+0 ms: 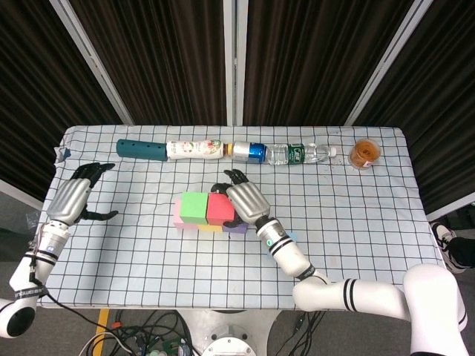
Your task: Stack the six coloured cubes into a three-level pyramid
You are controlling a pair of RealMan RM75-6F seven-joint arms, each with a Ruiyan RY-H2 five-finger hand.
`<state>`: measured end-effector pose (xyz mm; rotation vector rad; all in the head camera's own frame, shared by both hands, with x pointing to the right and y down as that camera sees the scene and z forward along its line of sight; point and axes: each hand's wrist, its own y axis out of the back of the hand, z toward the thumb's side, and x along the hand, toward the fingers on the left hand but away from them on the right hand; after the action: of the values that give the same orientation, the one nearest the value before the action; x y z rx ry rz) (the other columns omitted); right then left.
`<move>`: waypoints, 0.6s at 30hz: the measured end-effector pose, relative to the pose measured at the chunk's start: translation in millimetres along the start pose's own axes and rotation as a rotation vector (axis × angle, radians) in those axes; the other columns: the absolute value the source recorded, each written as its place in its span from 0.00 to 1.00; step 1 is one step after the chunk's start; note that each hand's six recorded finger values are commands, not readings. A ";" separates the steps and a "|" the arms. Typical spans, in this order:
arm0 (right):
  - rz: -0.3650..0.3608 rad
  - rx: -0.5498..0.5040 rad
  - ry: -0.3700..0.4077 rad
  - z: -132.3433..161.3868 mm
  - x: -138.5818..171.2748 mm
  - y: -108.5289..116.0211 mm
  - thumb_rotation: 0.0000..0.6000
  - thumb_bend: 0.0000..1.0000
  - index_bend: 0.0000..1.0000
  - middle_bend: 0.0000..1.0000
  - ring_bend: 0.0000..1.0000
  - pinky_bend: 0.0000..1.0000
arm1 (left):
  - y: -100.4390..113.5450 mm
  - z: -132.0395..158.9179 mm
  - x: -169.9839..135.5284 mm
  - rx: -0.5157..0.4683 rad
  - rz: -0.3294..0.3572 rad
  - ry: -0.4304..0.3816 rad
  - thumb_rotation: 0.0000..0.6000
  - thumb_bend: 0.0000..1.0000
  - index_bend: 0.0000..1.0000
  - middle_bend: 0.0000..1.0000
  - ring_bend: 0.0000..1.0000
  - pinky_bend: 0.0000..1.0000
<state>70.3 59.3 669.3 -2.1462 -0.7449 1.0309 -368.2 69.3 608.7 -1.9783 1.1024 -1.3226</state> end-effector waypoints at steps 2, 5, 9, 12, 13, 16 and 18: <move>0.002 -0.001 0.001 -0.1 -0.4 -0.3 1.00 0.05 0.29 0.38 0.04 0.00 | -0.2 0.4 0.3 0.002 -0.001 -0.001 1.00 0.11 0.13 0.13 0.06 0.06; 0.002 -0.003 0.001 0.0 -1.2 -0.2 1.00 0.05 0.29 0.38 0.04 0.00 | 0.1 0.0 0.6 0.001 0.000 0.001 1.00 0.11 0.13 0.13 0.06 0.06; 0.003 -0.001 0.004 0.6 -1.9 -0.6 1.00 0.05 0.29 0.37 0.04 0.00 | 0.1 0.0 1.1 0.000 -0.002 0.001 1.00 0.11 0.13 0.13 0.06 0.06; 0.005 -0.001 0.006 1.4 -2.5 -1.2 1.00 0.05 0.29 0.37 0.04 0.00 | -0.2 -0.1 1.3 0.000 -0.003 0.002 1.00 0.11 0.13 0.13 0.06 0.06; 0.006 -0.001 0.007 1.5 -2.5 -1.5 1.00 0.05 0.29 0.37 0.04 0.00 | -0.3 -0.2 1.4 0.000 -0.003 0.002 1.00 0.11 0.13 0.13 0.06 0.06; 0.006 0.001 0.008 1.8 -2.8 -2.1 1.00 0.05 0.28 0.37 0.04 0.00 | -0.3 -0.4 1.3 -0.001 -0.004 0.003 1.00 0.11 0.13 0.13 0.06 0.06; 0.005 -0.001 0.007 1.9 -3.2 -1.9 1.00 0.05 0.28 0.37 0.04 0.00 | -0.3 -0.6 1.3 -0.001 -0.004 0.004 1.00 0.11 0.13 0.13 0.06 0.06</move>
<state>66.6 58.9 671.2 -2.1524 -0.7376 1.0248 -368.4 68.4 609.9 -1.9808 1.1014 -1.3288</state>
